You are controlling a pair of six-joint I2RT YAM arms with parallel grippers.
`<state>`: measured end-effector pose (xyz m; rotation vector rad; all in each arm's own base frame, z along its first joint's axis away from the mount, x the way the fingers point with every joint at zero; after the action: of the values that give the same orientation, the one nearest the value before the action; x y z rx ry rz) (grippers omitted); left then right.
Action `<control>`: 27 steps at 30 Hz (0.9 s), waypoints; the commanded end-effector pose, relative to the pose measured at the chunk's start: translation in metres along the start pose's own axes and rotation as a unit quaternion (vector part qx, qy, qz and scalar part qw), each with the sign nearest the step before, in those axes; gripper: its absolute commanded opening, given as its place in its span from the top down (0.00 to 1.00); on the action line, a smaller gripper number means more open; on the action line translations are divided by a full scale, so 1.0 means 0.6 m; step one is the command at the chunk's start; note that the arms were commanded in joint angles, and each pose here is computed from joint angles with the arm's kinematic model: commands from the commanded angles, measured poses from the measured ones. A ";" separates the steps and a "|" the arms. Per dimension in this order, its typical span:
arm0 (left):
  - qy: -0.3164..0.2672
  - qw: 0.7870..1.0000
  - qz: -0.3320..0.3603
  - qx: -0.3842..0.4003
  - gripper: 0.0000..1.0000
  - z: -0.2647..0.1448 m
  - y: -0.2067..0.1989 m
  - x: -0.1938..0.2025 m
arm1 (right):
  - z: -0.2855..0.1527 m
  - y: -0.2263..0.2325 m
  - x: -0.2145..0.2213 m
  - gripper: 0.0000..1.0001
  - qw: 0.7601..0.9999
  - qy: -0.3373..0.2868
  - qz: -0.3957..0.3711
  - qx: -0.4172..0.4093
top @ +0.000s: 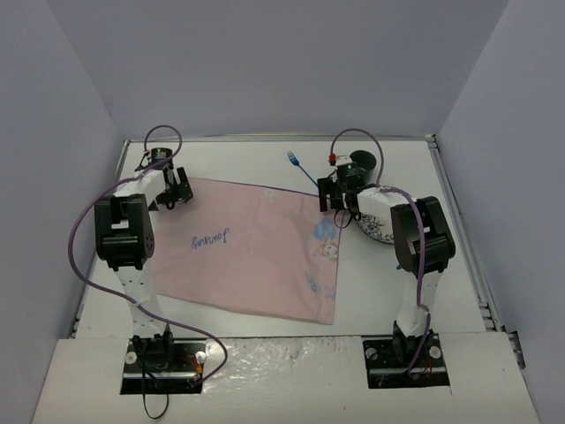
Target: Set the dinner table for one person
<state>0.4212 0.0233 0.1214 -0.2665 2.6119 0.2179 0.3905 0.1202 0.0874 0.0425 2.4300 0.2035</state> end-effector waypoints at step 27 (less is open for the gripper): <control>-0.011 0.996 0.084 -0.038 1.00 0.050 -0.006 -0.107 | -0.046 -0.008 0.034 1.00 0.991 -0.012 0.124 0.038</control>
<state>0.4766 0.0248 0.1182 -0.1425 2.6279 0.2786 0.3756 0.1274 0.0846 0.2334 2.4034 0.3352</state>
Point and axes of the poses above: each gripper's point midway between its finger pads, its own z axis out along the fingers, its own y axis along the line the jaws close on, x = y × z, the point moved 10 cm from there along -z, back along the fingers, and after that the axes turned 11 degrees about z, right-handed, at the moved point
